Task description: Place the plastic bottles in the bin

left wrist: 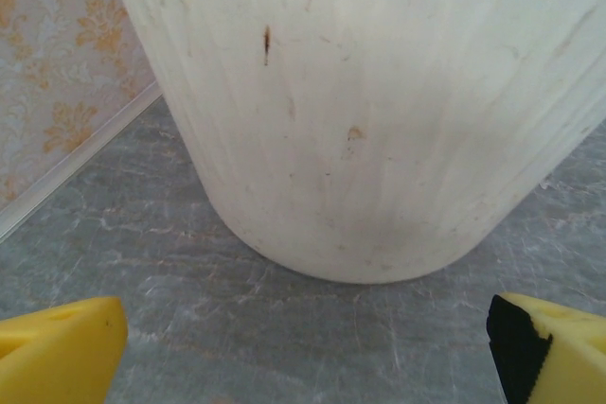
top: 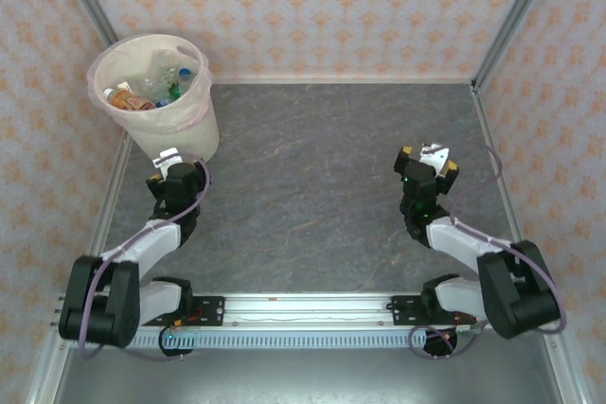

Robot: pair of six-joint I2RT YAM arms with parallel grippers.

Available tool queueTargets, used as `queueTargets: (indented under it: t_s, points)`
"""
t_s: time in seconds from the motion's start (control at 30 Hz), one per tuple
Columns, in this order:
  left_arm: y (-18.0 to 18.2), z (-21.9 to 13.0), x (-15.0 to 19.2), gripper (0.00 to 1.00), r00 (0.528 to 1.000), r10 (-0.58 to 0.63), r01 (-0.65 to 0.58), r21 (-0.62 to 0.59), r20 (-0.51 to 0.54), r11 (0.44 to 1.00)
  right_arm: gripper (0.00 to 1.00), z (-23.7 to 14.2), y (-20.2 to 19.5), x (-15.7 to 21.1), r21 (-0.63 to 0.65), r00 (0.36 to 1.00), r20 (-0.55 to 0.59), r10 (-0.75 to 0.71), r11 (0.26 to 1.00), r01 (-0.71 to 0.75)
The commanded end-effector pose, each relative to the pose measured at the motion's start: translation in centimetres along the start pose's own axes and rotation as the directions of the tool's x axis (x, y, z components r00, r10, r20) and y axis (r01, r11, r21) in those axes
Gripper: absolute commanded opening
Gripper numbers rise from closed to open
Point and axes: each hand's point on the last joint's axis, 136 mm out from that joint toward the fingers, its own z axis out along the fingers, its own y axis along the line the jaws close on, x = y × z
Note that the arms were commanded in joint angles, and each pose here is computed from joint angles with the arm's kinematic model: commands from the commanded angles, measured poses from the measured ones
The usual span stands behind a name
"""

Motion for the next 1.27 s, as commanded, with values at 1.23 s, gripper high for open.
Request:
queueTargets:
  t_s: [1.23]
  points:
    - [-1.5, 0.6, -2.2, 1.0, 0.942, -0.058, 0.012, 0.14, 0.332, 0.99, 1.0, 2.5, -1.1, 2.2, -0.177, 0.986, 0.097, 0.134, 0.977, -0.115]
